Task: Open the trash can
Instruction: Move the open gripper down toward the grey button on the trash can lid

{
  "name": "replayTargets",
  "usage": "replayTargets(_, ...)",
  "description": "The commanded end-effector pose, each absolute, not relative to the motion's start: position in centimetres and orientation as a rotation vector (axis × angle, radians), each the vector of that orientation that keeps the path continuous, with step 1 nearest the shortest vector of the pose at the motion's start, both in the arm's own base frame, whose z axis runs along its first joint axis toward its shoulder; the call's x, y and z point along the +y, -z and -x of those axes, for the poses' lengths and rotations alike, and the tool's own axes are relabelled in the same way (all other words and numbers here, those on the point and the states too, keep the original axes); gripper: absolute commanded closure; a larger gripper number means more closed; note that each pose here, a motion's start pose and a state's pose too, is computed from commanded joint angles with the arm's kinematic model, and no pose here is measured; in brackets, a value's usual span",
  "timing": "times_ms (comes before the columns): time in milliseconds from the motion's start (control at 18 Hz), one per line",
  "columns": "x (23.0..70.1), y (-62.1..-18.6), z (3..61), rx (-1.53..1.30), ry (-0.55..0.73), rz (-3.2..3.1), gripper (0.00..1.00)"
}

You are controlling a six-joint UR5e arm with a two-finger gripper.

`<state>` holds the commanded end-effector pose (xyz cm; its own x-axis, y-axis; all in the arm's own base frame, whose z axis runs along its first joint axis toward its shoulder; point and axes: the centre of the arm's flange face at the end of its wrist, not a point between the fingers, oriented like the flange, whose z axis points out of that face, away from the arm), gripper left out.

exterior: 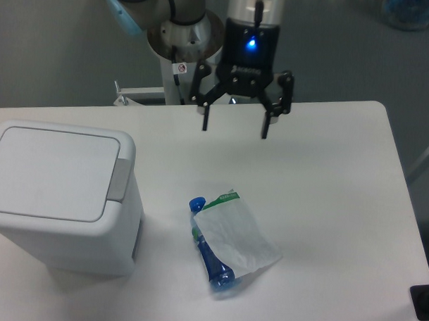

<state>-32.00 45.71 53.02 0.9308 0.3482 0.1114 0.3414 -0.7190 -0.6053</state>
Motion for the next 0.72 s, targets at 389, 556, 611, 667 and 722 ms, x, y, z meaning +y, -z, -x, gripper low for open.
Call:
replayTargets(389, 49.9, -51.3, 29.2, -0.488, 0.048, 2.420, 0.00)
replayTargets(556, 50.8, -50.4, 28.5, -0.471, 0.066, 2.436, 0.00)
replayTargets(611, 50.9, -50.1, 28.4, -0.470, 0.072, 2.442, 0.00)
replayTargets(667, 51.0, -50.0, 28.3, -0.466, 0.075, 2.445, 0.00)
replayTargets(722, 51.4, -49.6, 27.9, -0.456, 0.082, 2.453, 0.00)
